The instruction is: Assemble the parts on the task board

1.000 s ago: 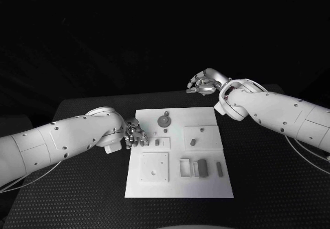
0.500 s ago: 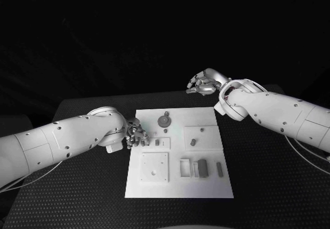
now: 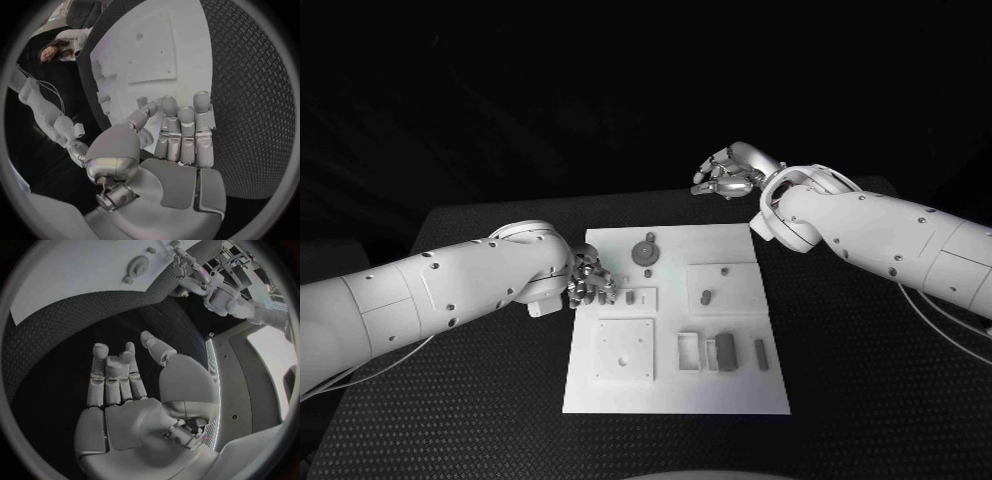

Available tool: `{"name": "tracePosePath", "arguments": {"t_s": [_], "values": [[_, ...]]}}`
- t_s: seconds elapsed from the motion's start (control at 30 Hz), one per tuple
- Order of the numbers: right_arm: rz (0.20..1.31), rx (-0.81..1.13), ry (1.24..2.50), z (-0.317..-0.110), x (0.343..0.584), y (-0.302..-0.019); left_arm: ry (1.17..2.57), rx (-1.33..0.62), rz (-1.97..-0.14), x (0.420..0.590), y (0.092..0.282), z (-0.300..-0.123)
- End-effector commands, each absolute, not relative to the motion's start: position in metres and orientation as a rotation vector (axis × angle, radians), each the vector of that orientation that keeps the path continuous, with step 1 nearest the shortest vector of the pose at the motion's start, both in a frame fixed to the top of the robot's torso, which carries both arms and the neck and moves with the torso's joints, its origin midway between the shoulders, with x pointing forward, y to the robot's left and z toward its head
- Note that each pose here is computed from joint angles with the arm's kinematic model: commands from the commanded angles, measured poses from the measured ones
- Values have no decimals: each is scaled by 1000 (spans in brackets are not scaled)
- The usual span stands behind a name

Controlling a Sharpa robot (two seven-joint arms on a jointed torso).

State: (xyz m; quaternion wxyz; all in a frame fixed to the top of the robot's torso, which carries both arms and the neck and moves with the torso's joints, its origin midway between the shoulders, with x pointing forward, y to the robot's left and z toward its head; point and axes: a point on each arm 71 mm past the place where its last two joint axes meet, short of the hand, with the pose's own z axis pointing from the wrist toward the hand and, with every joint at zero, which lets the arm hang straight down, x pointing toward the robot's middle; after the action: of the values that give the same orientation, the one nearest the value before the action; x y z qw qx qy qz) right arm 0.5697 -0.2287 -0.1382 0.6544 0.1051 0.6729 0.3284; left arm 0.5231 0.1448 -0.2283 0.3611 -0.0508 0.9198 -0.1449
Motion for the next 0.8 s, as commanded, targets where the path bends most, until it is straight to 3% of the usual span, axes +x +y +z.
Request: {"name": "tracePosePath", "arguments": {"t_s": [0.03, 0.53, 0.8], "values": [[756, 225, 1533, -139, 570, -226, 2387, -83, -355, 520, 139, -230], [757, 225, 1536, -141, 570, -225, 2386, -60, -363, 518, 132, -230], [757, 225, 1537, -141, 570, -225, 2350, -105, -354, 520, 138, -228]]}}
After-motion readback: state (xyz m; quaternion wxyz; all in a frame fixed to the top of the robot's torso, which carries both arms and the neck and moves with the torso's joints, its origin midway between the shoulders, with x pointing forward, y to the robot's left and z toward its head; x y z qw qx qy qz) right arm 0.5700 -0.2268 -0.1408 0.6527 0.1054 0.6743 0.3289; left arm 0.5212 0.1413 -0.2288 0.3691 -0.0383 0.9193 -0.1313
